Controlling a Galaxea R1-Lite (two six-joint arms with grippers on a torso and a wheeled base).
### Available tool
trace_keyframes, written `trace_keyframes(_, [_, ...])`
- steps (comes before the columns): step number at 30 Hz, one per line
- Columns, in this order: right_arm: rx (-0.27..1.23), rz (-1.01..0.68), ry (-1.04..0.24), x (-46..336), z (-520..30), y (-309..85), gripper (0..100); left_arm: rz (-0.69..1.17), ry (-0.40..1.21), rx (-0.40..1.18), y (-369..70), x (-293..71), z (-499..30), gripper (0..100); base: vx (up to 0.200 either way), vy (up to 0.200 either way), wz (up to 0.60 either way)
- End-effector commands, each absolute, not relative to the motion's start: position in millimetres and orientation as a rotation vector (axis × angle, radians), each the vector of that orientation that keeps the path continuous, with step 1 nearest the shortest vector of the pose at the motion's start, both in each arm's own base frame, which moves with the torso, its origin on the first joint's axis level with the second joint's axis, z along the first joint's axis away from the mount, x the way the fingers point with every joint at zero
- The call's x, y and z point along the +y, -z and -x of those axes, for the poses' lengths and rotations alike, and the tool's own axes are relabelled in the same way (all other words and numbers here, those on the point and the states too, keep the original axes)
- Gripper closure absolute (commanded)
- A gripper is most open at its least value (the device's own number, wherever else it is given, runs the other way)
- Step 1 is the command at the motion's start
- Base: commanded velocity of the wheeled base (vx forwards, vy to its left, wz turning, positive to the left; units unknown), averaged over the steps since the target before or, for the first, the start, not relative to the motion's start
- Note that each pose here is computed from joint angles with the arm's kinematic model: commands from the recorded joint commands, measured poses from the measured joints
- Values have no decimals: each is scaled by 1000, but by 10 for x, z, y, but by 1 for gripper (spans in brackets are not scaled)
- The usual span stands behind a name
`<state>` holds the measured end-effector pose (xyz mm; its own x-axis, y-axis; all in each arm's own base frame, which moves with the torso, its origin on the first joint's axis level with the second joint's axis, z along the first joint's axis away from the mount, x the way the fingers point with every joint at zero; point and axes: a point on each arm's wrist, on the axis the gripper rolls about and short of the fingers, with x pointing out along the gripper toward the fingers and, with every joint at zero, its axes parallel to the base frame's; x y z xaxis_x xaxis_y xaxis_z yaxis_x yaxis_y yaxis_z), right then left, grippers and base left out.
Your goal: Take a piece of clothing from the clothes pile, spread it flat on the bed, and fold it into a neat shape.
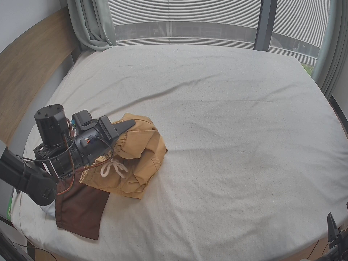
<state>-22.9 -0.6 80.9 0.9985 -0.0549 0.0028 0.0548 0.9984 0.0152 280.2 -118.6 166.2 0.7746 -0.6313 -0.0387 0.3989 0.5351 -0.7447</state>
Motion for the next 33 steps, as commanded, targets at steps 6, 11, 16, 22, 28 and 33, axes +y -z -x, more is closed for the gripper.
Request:
trace_keyframes(6, [-5,-15,55,-6,231,-765,0,872,651,268,-1862,-1368,-2679,100,0,0,0])
trace_keyframes(11, [-5,-15,55,-6,231,-765,0,878,641,261,-1870,-1440,-2646,100,0,0,0])
trace_keyframes(16, [-5,-15,55,-6,231,-765,0,919,649,255,-1923,-1574,-2562,100,0,0,0])
trace_keyframes(22, [-5,-15,55,-6,231,-765,0,968,639,220,-2041,-1719,-2512,100,0,0,0])
trace_keyframes(28, [-5,-15,55,-6,231,-765,0,998,654,221,-2082,-1860,-2422,100,0,0,0])
trace_keyframes(33, [-5,-15,55,-6,231,-765,0,1017,669,211,-2139,-1965,-2370,100,0,0,0])
